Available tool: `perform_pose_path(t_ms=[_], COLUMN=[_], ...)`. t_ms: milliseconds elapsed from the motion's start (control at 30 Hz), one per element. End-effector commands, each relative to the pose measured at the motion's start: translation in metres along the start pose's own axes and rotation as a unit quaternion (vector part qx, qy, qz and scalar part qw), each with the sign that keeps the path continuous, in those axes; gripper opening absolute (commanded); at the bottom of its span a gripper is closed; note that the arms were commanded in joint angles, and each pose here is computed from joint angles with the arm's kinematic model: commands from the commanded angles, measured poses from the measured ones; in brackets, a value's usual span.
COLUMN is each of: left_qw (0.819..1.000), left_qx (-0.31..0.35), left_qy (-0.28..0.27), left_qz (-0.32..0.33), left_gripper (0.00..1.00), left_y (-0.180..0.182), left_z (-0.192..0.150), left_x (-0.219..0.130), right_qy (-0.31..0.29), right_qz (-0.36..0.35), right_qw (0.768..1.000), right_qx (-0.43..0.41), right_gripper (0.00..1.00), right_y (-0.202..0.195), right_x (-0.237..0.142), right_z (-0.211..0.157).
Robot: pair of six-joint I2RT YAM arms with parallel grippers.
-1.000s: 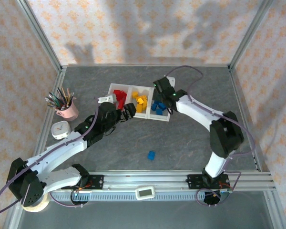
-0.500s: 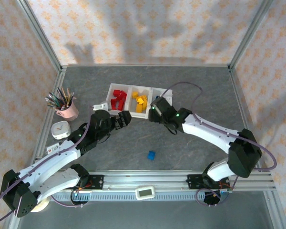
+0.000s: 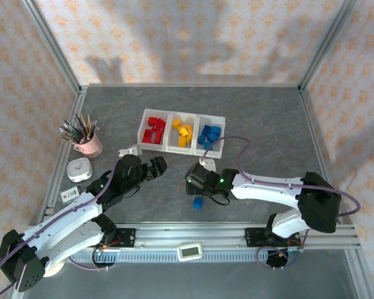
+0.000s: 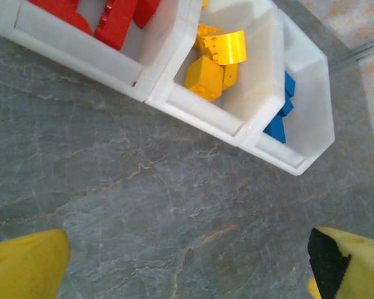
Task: Sort the legos into containers by color
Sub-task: Touch the lego at the bottom-center of the table, then pick up the lego from the bottom-center of the table.
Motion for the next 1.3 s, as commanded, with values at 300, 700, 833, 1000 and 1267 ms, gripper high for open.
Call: perform_pose_path(t_ms=[300, 700, 833, 1000, 1267], left_qw=[1.0, 1.0, 1.0, 1.0, 1.0], left_qx=[-0.02, -0.018, -0.017, -0.016, -0.017], left_qy=[0.014, 0.019, 0.018, 0.024, 0.02], left_qz=[0.002, 0.0, 0.002, 0.003, 0.002], left_gripper=[0.99, 0.99, 0.99, 0.99, 0.99], left_y=[0.01, 0.004, 0.004, 0.003, 0.003], left_z=[-0.008, -0.007, -0.007, -0.008, -0.007], left_x=[0.0, 0.003, 0.006, 0.009, 0.009], right_qy=[0.028, 0.061, 0.056, 0.033, 0.022], right_qz=[-0.011, -0.088, -0.075, -0.073, -0.085], right_qw=[0.999, 0.994, 0.995, 0.997, 0.996], right_qx=[0.04, 0.035, 0.037, 0.021, -0.001], right_gripper=[0.88, 0.68, 0.62, 0.58, 0.48], right_y=[0.007, -0.026, -0.026, -0.016, -0.01], right_x=[0.013, 0.014, 0.011, 0.014, 0.018], right_z=[-0.041, -0.07, -0.069, -0.056, -0.047])
Point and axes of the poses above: each hand's point on the last joint's axis, 136 mm out from that joint toward the fingers, its own x axis out along the fingers, its own y axis along the line the jaws close on, z = x × y, the point moved 4 cm from there along -x, back along the fingers, and after that the axes turned 10 degrees about -x, right-handed, at the moved point
